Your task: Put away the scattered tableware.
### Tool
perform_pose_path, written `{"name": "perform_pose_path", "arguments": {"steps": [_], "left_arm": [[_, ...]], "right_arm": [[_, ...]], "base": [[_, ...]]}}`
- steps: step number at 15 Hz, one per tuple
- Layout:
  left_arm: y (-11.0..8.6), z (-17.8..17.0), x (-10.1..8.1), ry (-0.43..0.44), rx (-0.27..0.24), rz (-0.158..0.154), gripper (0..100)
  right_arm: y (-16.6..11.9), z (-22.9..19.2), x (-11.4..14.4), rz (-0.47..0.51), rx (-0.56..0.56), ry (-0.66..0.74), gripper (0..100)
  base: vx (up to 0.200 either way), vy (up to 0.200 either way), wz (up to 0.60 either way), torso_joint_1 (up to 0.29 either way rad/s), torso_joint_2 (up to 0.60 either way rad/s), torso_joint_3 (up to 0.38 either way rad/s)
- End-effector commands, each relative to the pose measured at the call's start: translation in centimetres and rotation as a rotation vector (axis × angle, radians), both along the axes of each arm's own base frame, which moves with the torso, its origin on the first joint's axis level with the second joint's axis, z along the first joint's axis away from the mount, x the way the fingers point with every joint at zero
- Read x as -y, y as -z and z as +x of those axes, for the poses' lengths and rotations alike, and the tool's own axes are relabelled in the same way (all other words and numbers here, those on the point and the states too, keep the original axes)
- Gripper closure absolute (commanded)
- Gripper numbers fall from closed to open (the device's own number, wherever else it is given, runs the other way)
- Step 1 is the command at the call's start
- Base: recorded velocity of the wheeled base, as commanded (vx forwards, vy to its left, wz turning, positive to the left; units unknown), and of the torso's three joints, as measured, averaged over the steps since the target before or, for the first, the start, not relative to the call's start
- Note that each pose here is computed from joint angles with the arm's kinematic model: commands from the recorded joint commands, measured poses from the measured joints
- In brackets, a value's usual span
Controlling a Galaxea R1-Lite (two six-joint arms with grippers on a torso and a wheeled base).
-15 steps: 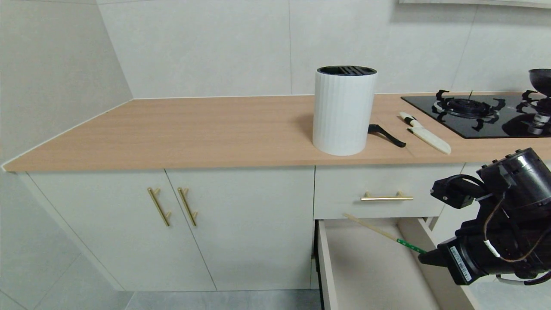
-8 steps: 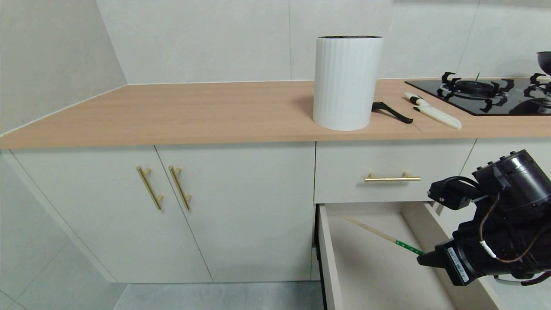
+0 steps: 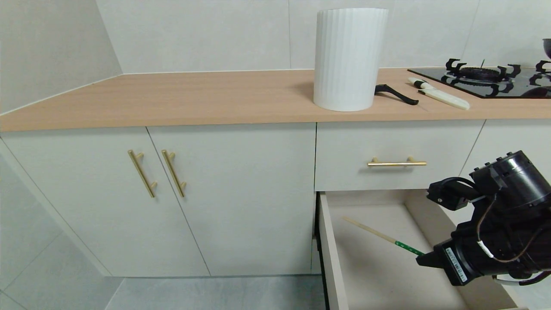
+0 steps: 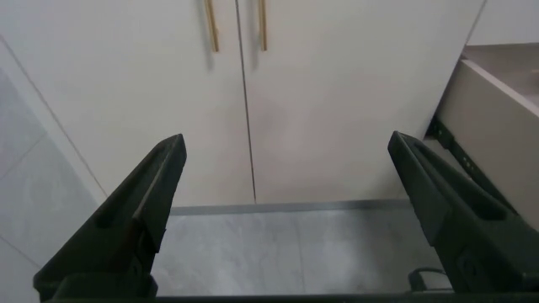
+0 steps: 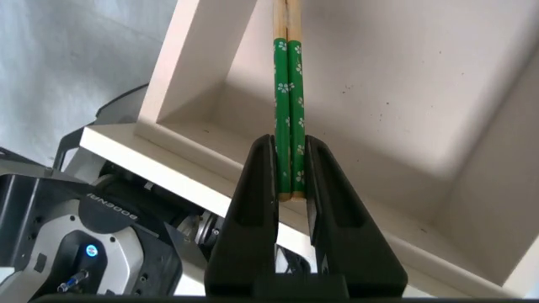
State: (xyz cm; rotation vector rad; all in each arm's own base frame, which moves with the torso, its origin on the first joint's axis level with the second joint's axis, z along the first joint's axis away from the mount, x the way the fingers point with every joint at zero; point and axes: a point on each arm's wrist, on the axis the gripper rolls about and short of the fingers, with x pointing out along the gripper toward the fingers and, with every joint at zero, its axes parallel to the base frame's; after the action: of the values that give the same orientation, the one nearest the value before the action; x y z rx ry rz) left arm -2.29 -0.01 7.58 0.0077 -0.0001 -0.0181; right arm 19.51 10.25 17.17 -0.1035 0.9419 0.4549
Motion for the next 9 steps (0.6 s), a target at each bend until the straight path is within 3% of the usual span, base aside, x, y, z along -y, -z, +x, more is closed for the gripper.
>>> {"name": "perform_pose_path", "arguments": {"steps": [1, 4, 7, 9], "left_arm": [[0.0, 0.0, 0.0, 0.000, -0.002, 0.000, 0], [0.0, 0.0, 0.0, 0.000, -0.002, 0.000, 0], [0.0, 0.0, 0.0, 0.000, -0.002, 0.000, 0], [0.0, 0.0, 0.0, 0.002, -0.002, 0.000, 0]], "right_arm": [[0.1, 0.2, -0.1, -0.002, -0.005, 0.000, 100], [1.4, 1.6, -0.7, -0.032, -0.005, 0.019, 100], [3.9, 4.2, -1.9, -0.123, -0.013, 0.083, 100], [5.2, 5.9, -2.7, -0.104, -0.009, 0.128, 100]], "base": [[0.000, 0.000, 0.00, 0.000, 0.00, 0.000], [0.000, 0.000, 0.00, 0.000, 0.00, 0.000], [0.000, 0.000, 0.00, 0.000, 0.00, 0.000], [0.000, 0.000, 0.00, 0.000, 0.00, 0.000]]}}
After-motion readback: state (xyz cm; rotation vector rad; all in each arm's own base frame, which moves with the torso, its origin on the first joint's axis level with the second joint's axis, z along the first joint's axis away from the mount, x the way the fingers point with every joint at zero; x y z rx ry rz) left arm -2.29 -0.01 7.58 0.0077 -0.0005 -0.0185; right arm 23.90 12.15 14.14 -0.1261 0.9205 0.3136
